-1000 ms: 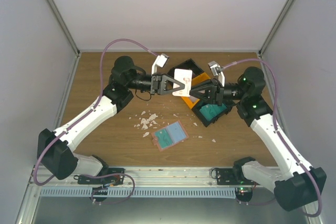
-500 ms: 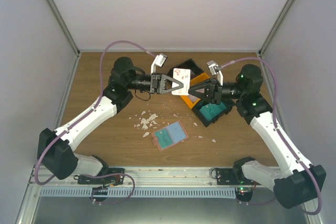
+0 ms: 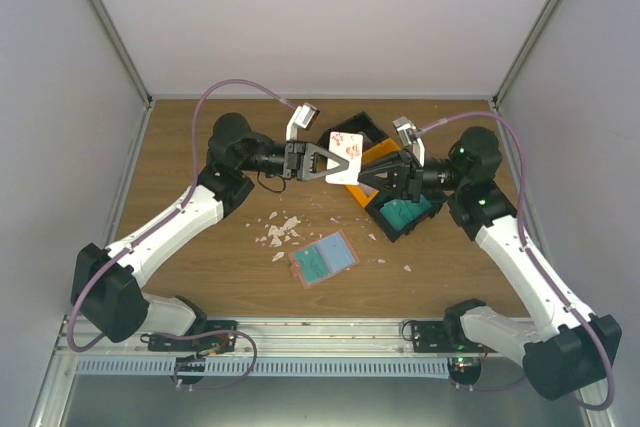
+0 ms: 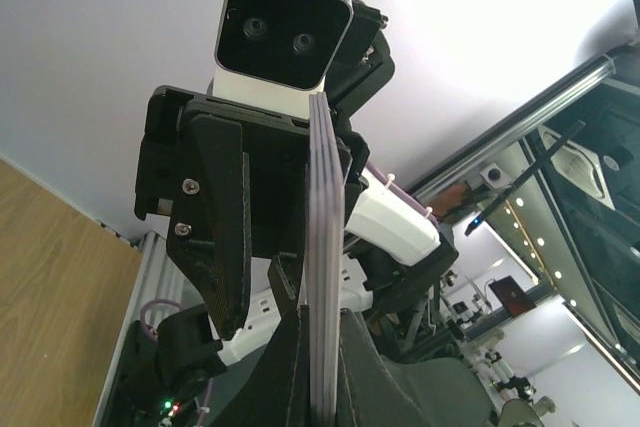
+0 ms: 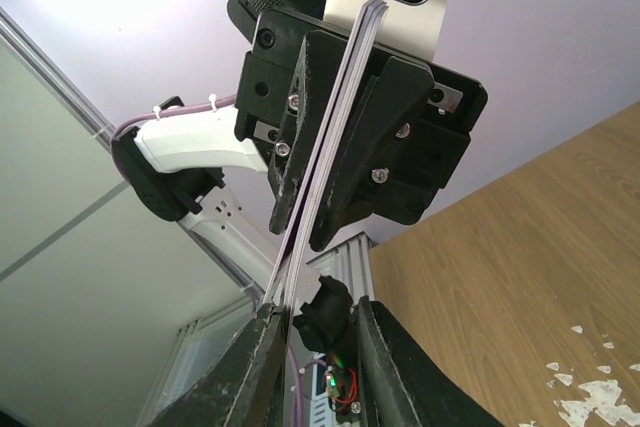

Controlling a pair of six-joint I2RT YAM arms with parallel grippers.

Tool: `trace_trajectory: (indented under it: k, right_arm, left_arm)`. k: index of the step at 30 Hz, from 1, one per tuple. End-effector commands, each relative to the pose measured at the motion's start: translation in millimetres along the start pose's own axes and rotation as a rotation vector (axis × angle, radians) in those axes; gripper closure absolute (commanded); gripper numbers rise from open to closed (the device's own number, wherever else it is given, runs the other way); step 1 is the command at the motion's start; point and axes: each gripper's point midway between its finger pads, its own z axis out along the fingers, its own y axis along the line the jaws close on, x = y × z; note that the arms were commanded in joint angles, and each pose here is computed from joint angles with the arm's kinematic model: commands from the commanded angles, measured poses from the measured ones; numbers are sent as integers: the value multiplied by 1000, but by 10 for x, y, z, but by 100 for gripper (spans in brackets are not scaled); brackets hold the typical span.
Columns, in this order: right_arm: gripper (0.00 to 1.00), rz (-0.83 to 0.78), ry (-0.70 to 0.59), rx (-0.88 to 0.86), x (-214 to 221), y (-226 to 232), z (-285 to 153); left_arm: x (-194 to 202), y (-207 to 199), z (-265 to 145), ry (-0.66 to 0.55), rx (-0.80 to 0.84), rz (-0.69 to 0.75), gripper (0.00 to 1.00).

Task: Put the credit cards into the card holder
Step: Pick up the credit card from the storage box.

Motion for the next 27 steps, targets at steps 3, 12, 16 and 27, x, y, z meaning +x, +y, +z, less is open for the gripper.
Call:
trace_trajectory:
  k: [3,12,16,27]
  right_arm:
    - [80,137,1,187,127,-528,85]
    - [87,221,6,282,130,-691,126]
    - [77,265,25,257,134,-692,208]
    - [81,175,-139,157,-274,-243,148]
  left_arm:
    - [161,-669,73,75,160,189,100]
    - [88,-666,92,41,98,229,100]
    - [57,-545,119,34,49,224,100]
    - [-73,-220,110,-12,-58,139,100]
